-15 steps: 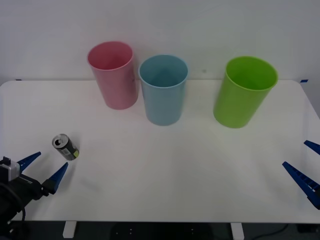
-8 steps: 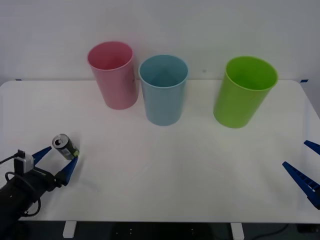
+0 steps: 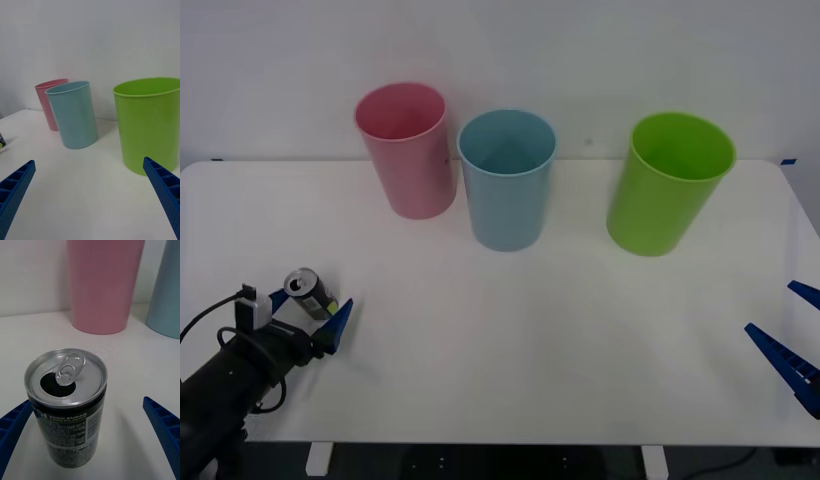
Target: Grasp the object on the table and drop it into the matching bin: aluminum can to the light blue bin, PET bottle to the pink bin.
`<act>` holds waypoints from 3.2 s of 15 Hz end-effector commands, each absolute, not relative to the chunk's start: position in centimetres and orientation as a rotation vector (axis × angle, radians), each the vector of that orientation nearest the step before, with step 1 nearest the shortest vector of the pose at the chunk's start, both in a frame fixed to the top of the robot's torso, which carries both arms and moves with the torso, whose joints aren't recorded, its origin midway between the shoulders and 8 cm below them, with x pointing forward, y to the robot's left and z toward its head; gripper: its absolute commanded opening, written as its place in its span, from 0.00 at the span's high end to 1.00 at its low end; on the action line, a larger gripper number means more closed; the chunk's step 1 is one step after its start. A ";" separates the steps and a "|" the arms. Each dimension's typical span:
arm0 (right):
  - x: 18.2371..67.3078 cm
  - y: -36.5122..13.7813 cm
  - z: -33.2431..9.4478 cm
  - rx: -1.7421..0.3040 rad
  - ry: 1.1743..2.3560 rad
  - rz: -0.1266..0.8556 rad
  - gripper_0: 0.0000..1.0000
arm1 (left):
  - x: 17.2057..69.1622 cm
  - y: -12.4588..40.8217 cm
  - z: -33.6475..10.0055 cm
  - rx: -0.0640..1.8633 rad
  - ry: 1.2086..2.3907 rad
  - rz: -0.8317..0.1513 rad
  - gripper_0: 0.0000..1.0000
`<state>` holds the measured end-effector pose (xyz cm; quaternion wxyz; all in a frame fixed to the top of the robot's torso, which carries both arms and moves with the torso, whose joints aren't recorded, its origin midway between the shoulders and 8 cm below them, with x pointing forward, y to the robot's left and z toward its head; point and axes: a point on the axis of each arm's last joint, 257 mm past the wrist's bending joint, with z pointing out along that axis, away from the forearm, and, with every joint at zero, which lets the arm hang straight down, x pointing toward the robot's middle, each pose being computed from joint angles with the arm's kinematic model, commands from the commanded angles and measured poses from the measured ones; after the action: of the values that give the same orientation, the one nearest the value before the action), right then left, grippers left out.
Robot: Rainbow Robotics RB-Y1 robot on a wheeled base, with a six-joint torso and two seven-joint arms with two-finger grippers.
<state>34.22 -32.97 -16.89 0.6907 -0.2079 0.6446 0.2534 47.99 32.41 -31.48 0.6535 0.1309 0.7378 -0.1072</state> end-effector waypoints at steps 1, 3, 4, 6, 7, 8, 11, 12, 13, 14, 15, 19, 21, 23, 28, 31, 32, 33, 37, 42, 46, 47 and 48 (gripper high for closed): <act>34.2 -33.0 -16.9 -0.465 1.441 0.567 0.00 | 48.8 32.1 -31.5 0.303 1.671 -0.242 0.00; 34.2 -33.0 -16.9 -0.465 1.441 0.567 0.00 | 49.4 32.0 -31.4 0.306 1.668 -0.239 0.00; 34.2 -33.0 -16.9 -0.465 1.441 0.567 0.00 | 49.6 32.0 -31.3 0.308 1.666 -0.237 0.00; 34.2 -33.0 -16.9 -0.465 1.441 0.567 0.00 | 49.7 31.9 -31.3 0.312 1.665 -0.235 0.00; 34.2 -33.0 -16.9 -0.465 1.441 0.567 0.00 | 49.6 32.0 -31.4 0.311 1.667 -0.235 0.00; 34.2 -33.0 -16.9 -0.465 1.441 0.567 0.00 | 49.7 31.9 -31.3 0.312 1.665 -0.235 0.00; 34.2 -33.0 -16.9 -0.465 1.441 0.567 0.00 | 49.6 32.0 -31.5 0.312 1.668 -0.234 0.31; 34.2 -33.0 -16.9 -0.465 1.441 0.567 0.00 | 49.5 32.0 -31.6 0.309 1.670 -0.234 0.79; 34.2 -33.0 -16.9 -0.465 1.441 0.567 0.00 | 49.4 32.0 -31.6 0.307 1.670 -0.236 0.94; 34.2 -33.0 -16.9 -0.465 1.441 0.567 0.00 | 49.4 32.1 -31.6 0.305 1.669 -0.236 1.00; 34.2 -33.0 -16.9 -0.465 1.441 0.567 0.00 | 49.4 32.1 -31.6 0.302 1.670 -0.238 1.00; 34.2 -33.0 -16.9 -0.465 1.441 0.567 0.00 | 49.3 32.1 -31.7 0.302 1.671 -0.240 1.00; 34.2 -33.0 -16.9 -0.465 1.441 0.567 0.00 | 49.3 32.1 -31.7 0.296 1.670 -0.243 1.00; 34.2 -33.0 -16.9 -0.465 1.441 0.567 0.00 | 49.3 32.1 -31.6 0.293 1.668 -0.245 1.00; 34.2 -33.0 -16.9 -0.465 1.441 0.567 0.00 | 49.0 31.9 -30.2 0.299 1.636 -0.255 1.00; 34.2 -33.0 -16.9 -0.465 1.441 0.567 0.00 | 49.0 31.2 -27.8 0.299 1.588 -0.273 1.00; 34.2 -33.0 -16.9 -0.465 1.441 0.567 0.00 | 49.0 30.9 -27.1 0.303 1.573 -0.279 1.00; 34.2 -33.0 -16.9 -0.465 1.441 0.567 0.00 | 49.1 30.5 -26.3 0.300 1.558 -0.289 1.00; 34.2 -33.0 -16.9 -0.465 1.441 0.567 0.00 | 49.2 29.9 -24.5 0.297 1.521 -0.310 1.00; 34.2 -33.0 -16.9 -0.465 1.441 0.567 0.00 | 48.8 28.9 -21.3 0.304 1.461 -0.338 1.00; 34.2 -33.0 -16.9 -0.465 1.441 0.567 0.00 | 48.1 27.7 -17.9 0.287 1.407 -0.422 1.00; 34.2 -33.0 -16.9 -0.465 1.441 0.567 0.00 | 47.9 27.4 -17.2 0.286 1.398 -0.438 1.00; 34.2 -33.0 -16.9 -0.465 1.441 0.567 0.00 | 47.8 27.0 -16.1 0.281 1.382 -0.458 1.00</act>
<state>34.23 -32.97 -16.89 0.6907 -0.2080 0.6446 0.2534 47.92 27.27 -16.84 0.7355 0.1292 0.6337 -0.2018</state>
